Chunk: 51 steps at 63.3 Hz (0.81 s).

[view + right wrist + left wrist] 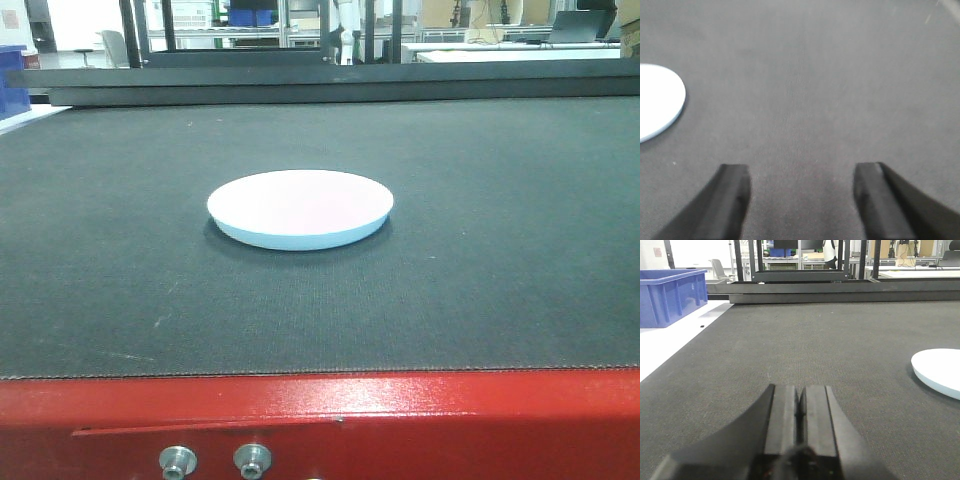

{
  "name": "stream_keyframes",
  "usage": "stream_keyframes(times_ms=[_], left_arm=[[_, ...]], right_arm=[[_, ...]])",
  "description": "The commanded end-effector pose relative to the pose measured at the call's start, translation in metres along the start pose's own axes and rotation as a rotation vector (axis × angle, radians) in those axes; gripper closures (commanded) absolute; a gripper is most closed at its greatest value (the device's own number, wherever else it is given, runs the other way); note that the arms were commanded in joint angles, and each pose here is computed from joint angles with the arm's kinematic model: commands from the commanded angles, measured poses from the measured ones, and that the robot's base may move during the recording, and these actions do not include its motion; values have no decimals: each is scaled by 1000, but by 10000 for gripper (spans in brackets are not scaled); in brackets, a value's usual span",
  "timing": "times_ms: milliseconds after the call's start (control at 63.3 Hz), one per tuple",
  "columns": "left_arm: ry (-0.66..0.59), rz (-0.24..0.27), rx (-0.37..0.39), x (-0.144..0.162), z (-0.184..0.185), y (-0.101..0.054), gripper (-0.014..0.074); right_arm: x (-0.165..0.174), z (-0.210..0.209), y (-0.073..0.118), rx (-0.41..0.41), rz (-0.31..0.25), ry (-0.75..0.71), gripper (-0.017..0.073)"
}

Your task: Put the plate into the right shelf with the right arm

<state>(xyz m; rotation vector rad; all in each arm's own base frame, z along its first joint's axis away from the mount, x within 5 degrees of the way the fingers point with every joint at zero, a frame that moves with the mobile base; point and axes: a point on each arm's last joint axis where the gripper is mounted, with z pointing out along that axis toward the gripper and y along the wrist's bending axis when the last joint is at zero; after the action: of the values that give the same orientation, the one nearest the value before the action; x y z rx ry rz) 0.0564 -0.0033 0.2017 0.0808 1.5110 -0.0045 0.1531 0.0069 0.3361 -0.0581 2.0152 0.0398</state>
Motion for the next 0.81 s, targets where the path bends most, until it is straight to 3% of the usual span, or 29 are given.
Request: stream_keyframes(times_ms=[0,205,379,585,790], left_arm=[[-88,-4,-24,-6,-1,2,640],[-88,-4,-24,-6,-1,2,640],[-88,-4,-24,-6,-1,2,640],[-88,-4,-24,-6,-1,2,640],[-88,-4,-24,-6,-1,2,640]], right_arm=[[-35,16,4,-21,6,-14,-14],[-82,64,44,-157,6,189,34],[-106,119,87,-204,15,311,34],[-110,182,131,-227,1,385,34],[-89,239,158,-226,-16,451,34]])
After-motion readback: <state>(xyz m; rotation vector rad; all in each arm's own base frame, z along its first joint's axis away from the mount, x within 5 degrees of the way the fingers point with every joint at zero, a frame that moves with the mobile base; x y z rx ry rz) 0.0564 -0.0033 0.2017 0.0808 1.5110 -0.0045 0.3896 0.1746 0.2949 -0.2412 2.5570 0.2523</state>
